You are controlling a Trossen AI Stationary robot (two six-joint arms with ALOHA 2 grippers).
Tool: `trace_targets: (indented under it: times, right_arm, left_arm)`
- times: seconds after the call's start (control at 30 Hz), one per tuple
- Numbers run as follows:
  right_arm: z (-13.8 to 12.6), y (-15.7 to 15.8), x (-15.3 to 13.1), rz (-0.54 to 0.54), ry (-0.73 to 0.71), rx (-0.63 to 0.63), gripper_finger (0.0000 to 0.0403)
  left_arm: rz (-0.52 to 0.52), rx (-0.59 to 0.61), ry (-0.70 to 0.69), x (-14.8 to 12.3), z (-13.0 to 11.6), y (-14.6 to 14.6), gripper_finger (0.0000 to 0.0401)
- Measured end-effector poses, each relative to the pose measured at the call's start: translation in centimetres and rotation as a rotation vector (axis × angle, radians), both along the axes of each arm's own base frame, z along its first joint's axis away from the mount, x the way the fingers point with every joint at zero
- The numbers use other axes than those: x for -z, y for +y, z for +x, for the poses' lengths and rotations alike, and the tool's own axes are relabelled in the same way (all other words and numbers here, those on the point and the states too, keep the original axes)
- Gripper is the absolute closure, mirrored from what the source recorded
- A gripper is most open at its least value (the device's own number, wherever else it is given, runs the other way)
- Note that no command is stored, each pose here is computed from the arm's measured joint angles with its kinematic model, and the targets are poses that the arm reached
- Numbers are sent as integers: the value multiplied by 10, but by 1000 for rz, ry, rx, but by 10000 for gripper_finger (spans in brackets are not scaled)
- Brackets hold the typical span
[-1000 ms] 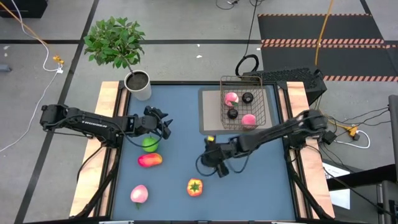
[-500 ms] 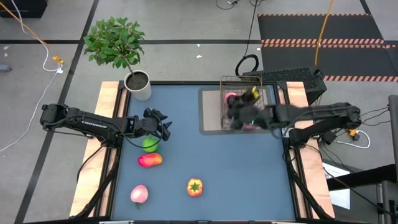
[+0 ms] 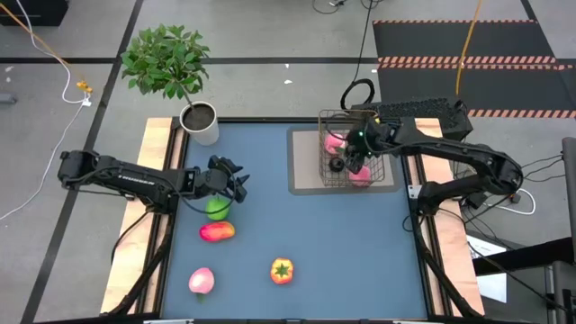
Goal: Build produce basket
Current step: Put the black plum into the gold wire basket, then put the orange tomato into the gold wire basket
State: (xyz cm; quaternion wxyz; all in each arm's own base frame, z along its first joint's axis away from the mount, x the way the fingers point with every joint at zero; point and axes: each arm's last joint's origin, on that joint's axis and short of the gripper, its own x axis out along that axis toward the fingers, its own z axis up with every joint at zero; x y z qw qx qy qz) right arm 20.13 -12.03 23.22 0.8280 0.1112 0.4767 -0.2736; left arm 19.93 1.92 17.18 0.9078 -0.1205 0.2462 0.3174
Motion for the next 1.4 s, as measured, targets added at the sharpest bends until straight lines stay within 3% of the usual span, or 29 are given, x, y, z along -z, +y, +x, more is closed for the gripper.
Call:
trace_targets:
  times: [0.33,0.53,0.7,0.87,1.0,1.3,1.4]
  right_arm:
    - [-2,-12,23,10,62,6,101]
    - [-1,-12,14,-23,-20,30,71]
    - [3,6,-6,-28,-157,-105,65]
    - [18,46,-31,18,-405,-322,75]
    - [41,94,-33,-28,-463,-474,82]
    - [108,189,21,67,-601,-746,56]
    - [127,210,41,118,-580,-826,39]
  left_arm:
    - [7,-7,-14,-1,1,2,210]
    - [2,-2,-5,-1,0,1,210]
    - [-6,2,-8,0,0,-1,210]
    - [-5,0,-9,0,0,0,210]
    - [5,-2,-15,-1,1,2,210]
    - [14,-4,-68,-6,4,3,210]
    - [33,10,-66,-7,4,3,210]
